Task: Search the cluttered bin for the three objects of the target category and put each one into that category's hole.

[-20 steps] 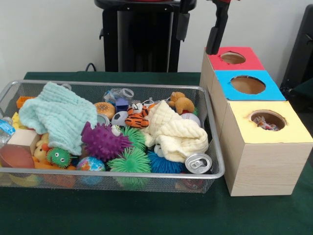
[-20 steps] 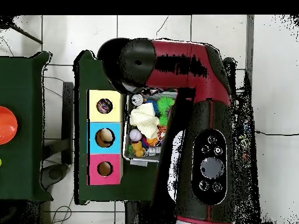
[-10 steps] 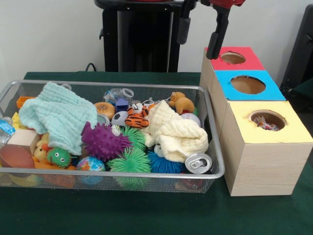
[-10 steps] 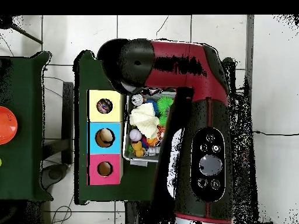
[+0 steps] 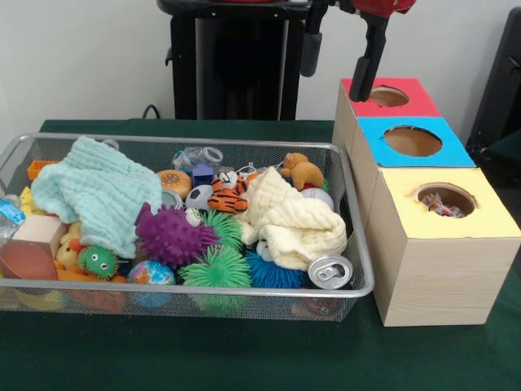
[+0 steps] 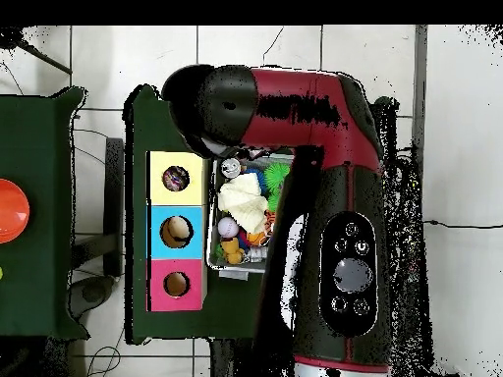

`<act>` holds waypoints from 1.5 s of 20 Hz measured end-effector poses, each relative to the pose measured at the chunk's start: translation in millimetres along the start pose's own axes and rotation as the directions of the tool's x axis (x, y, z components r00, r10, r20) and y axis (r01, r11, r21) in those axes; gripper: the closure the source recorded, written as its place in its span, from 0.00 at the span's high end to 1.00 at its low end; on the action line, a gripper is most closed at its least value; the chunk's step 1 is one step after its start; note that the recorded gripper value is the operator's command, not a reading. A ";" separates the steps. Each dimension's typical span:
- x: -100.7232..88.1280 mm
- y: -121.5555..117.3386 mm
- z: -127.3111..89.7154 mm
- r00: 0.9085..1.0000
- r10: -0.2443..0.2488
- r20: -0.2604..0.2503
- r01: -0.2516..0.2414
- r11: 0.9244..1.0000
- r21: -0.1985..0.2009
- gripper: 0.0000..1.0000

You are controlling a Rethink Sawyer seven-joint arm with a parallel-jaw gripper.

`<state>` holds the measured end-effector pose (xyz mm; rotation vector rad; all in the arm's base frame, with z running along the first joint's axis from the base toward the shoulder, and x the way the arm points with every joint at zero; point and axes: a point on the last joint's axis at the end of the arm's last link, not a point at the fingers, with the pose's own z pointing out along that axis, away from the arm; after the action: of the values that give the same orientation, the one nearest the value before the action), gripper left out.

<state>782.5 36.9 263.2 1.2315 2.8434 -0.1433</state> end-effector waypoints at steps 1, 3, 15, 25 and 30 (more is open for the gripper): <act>-0.3 0.2 0.3 1.000 0.000 -0.001 0.000 1.000 -0.001 1.00; -1.8 0.8 0.7 1.000 0.000 -0.002 0.000 1.000 -0.005 1.00; -26.0 -2.0 -1.1 1.000 0.020 -0.004 -0.020 0.999 -0.044 1.00; -27.8 -2.3 -0.9 1.000 0.019 0.000 -0.019 0.999 -0.044 1.00; -24.6 2.4 -0.8 1.000 0.009 -0.003 -0.009 0.999 -0.052 1.00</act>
<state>801.1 20.8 265.6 1.2360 2.8245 -0.0674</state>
